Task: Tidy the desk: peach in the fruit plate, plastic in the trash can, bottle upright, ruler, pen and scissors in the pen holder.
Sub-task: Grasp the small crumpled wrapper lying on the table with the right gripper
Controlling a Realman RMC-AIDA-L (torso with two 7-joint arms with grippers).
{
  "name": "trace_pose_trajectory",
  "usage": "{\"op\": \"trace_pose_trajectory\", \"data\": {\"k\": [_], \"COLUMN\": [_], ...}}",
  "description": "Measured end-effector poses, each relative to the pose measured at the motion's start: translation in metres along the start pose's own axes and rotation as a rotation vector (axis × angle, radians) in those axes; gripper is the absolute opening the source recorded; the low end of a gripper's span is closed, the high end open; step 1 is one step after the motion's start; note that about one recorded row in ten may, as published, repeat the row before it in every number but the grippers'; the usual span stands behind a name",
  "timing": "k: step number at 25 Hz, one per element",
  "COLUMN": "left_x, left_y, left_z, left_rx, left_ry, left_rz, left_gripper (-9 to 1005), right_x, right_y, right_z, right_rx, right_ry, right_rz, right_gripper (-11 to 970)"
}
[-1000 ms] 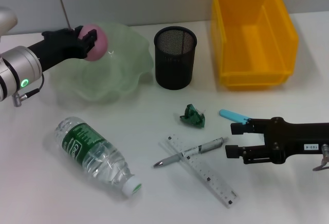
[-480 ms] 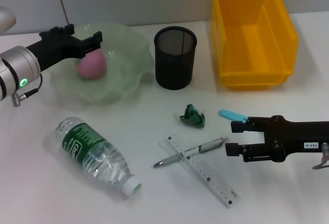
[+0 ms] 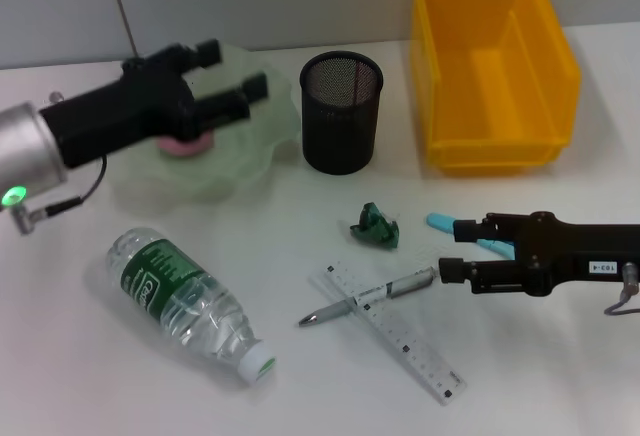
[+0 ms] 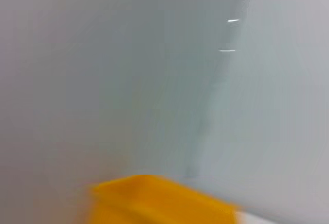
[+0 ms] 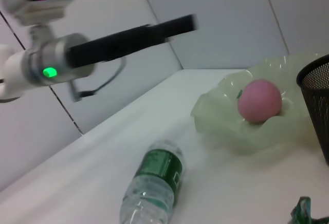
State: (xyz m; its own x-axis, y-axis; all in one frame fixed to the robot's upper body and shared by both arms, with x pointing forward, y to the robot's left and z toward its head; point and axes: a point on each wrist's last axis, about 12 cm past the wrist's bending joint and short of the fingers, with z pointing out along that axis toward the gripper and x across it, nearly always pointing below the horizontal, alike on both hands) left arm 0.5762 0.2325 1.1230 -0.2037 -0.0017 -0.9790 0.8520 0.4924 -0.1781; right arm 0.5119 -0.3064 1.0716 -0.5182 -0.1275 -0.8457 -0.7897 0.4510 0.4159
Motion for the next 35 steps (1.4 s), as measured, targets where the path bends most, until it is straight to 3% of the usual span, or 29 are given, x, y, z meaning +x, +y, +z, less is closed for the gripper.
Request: {"op": "trace_pose_trajectory", "data": {"k": [3,8,12,19,24,31,32,35], "left_x": [-0.003,0.008,0.022,0.036,0.037,0.041,0.041,0.042], "left_y": [-0.019,-0.036,-0.041,-0.042,-0.039,-0.036,-0.036,-0.036], "left_z": [-0.016,-0.033,-0.038,-0.037,-0.04,-0.048,-0.048,-0.048], "left_rx": [0.15,0.315,0.348,0.328,0.307,0.28,0.28,0.28], "left_ry": [0.017,0.134,0.249,0.327,0.312,0.303,0.303,0.301], "left_rz": [0.001,-0.057,-0.067,-0.039,-0.039,-0.068,-0.068,-0.059], "left_gripper": [837,831,829,826,823,819,819,817], "right_x": [-0.003,-0.007,-0.01,-0.02,-0.053,-0.12,-0.137,-0.15], "right_y": [0.001,0.001,-0.001,-0.002,-0.003,0.0,0.002,0.004], "right_z": [0.0,-0.003,-0.005,-0.006,0.001,0.031,0.041,0.051], "right_rx": [-0.01,-0.007,0.012,0.021,0.021,0.047,0.069,0.087], "right_ry": [-0.015,-0.017,-0.006,0.028,0.115,0.349,0.413,0.469], "right_rz": [0.018,0.014,0.016,-0.013,-0.009,-0.057,-0.076,-0.098], "right_gripper": [800,799,799,799,799,800,800,799]}}
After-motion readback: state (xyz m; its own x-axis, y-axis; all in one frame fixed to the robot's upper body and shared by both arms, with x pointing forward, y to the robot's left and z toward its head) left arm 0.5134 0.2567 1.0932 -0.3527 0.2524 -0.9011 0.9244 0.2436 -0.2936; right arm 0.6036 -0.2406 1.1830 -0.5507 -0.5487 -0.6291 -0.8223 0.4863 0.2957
